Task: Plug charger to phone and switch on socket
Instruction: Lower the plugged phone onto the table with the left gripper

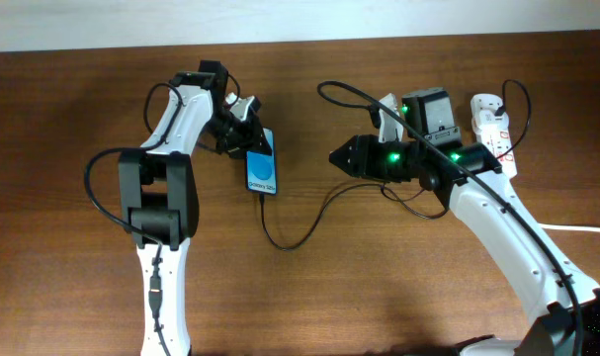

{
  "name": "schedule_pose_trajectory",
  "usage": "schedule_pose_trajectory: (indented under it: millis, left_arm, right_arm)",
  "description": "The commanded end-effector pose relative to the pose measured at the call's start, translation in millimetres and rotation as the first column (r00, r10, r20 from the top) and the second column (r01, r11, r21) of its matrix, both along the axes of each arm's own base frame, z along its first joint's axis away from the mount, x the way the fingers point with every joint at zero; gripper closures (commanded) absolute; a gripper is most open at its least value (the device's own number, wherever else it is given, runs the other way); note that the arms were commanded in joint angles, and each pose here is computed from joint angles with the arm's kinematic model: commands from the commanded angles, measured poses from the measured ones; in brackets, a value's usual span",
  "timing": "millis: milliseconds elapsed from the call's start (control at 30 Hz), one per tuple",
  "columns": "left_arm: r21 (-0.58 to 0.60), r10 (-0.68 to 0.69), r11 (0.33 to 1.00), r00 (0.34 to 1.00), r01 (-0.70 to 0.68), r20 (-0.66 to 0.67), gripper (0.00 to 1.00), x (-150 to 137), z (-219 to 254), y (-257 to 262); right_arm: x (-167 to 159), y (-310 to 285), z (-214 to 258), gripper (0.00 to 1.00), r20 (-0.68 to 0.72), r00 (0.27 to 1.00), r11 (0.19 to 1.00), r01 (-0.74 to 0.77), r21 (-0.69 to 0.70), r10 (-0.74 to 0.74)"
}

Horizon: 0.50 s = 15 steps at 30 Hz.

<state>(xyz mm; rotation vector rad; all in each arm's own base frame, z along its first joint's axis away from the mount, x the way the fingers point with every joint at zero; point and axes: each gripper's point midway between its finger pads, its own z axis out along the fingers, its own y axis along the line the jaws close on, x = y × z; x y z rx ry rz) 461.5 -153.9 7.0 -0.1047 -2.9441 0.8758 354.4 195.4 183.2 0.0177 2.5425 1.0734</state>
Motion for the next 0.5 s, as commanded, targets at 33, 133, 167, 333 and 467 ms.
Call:
schedule_pose_trajectory:
  millis: [33,133,167,333,467]
  left_arm:
    - [0.206,0.011,0.978,1.000,-0.013,0.012,0.65,3,-13,34]
    - [0.275,0.031,0.961,0.999,-0.035,0.018,0.63,6,-12,45]
    - [0.296,0.036,0.954,0.999,-0.040,0.017,0.63,6,-13,48]
    - [0.391,0.031,0.920,0.999,-0.034,0.013,0.60,3,-16,64]
    - [0.396,0.030,0.918,0.999,-0.032,0.013,0.56,3,-16,64]
  right_arm:
    - [1,-4,4,0.54,0.022,1.000,1.000,0.009,-0.024,-0.009]
    - [1,-4,4,0.54,0.020,1.000,1.000,0.009,-0.024,-0.008]
    - [1,-4,4,0.54,0.020,1.000,1.000,0.009,-0.024,-0.009]
    - [1,-4,3,0.54,0.019,1.000,1.000,0.009,-0.025,-0.009]
    - [0,-4,3,0.54,0.018,1.000,1.000,0.009,-0.025,-0.008]
